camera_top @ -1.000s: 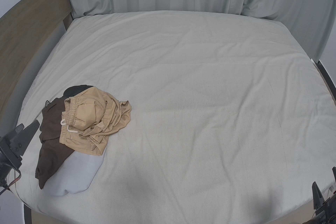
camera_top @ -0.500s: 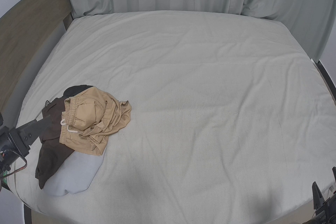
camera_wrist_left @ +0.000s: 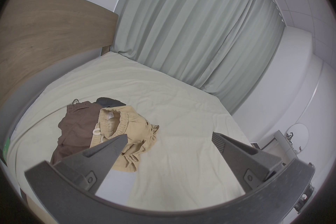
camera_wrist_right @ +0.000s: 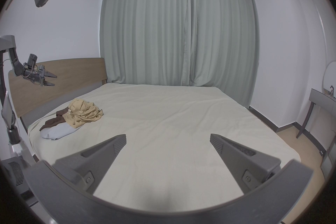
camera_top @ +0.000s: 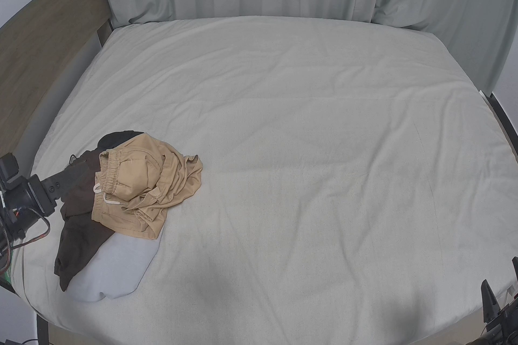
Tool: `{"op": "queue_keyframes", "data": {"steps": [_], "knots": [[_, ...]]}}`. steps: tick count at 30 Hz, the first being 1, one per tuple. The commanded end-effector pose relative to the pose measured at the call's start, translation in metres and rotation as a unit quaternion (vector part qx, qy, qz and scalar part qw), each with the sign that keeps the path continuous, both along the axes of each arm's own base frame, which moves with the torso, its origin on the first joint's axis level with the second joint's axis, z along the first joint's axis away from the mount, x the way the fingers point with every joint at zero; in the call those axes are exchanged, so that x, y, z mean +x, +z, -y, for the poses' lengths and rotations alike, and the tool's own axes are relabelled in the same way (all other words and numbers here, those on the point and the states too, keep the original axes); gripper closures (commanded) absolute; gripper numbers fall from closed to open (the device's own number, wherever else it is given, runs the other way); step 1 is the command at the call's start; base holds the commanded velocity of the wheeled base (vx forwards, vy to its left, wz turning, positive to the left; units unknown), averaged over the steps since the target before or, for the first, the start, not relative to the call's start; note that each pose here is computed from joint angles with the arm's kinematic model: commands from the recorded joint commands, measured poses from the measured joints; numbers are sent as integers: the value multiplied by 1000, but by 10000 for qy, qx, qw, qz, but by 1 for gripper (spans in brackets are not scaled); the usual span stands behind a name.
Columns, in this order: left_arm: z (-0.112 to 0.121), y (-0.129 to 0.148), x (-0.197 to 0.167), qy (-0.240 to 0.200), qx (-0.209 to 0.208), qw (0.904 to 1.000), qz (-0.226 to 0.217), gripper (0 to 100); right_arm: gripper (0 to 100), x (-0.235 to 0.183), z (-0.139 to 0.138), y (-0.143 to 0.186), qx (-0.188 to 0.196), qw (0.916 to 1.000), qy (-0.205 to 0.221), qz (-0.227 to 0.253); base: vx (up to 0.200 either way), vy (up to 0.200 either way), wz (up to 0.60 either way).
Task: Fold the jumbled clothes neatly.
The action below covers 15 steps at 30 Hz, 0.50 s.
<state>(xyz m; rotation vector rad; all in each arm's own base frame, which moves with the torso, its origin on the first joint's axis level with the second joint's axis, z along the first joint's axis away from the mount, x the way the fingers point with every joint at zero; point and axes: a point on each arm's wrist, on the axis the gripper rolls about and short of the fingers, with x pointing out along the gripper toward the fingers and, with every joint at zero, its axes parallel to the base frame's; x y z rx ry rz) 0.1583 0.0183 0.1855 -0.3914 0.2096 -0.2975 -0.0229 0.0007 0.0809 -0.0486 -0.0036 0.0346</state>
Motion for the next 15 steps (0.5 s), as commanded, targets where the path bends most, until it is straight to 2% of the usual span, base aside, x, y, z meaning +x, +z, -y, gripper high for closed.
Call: {"op": "queue_keyframes", "data": {"steps": [1, 11, 15], "knots": [[-4, -15, 23, -64, -74, 9995, -292, 0, 0, 0, 0, -5, -3, 10000, 3, -21, 0, 0, 0], [-12, -24, 60, -41, -106, 9989, -458, 0, 0, 0, 0, -5, -3, 10000, 3, -21, 0, 0, 0], [-15, -26, 77, -41, -95, 9992, -390, 0, 0, 0, 0, -5, -3, 10000, 3, -21, 0, 0, 0]]}}
